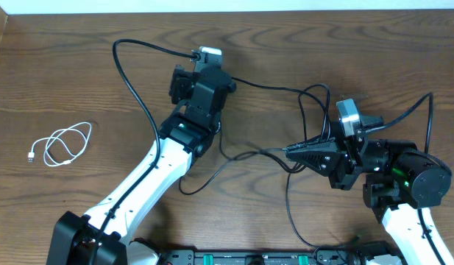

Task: Untangle cables
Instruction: 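Grasp a black cable with the right gripper and pull it rightward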

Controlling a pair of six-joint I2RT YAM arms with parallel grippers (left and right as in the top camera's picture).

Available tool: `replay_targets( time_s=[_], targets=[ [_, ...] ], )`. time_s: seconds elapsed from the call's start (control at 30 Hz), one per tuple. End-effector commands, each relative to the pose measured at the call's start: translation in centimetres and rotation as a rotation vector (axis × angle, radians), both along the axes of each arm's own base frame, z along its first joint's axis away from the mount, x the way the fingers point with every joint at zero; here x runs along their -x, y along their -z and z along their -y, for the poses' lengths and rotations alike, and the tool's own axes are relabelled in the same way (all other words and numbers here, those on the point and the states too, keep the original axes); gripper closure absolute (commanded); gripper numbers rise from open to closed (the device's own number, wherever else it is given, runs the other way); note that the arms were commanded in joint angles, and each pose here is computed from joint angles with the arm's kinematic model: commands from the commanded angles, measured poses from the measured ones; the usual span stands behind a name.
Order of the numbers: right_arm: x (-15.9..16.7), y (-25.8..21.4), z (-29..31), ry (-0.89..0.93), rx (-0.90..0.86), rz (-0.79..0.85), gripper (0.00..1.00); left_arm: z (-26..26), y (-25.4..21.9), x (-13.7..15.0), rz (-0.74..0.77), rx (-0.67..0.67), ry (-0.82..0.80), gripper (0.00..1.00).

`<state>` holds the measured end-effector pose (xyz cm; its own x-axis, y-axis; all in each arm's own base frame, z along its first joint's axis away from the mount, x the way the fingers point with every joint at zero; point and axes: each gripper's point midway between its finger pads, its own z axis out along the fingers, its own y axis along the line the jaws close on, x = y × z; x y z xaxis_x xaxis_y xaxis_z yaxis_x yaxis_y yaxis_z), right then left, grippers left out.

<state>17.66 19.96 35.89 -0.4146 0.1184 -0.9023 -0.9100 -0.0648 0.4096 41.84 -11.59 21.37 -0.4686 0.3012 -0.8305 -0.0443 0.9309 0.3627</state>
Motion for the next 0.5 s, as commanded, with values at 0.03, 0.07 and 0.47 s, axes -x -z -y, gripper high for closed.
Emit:
replay_targets(
  time_s=[0.03,0.07,0.47],
  targets=[
    [-0.2,-0.6,0.3,0.023,-0.011,0.013,0.99,3.3,2.0,0.4,-0.101,0.070,0.176,0.36],
    [-0.3,-0.6,0.5,0.029,-0.011,0.012,0.99,4.5,2.6,0.8,-0.135,0.102,0.240,0.36],
    [-6.2,0.7,4.1,0.274,-0.051,-0.230,0.99,7.8,6.4,4.8,-0.374,0.146,0.489,0.01]
  ],
)
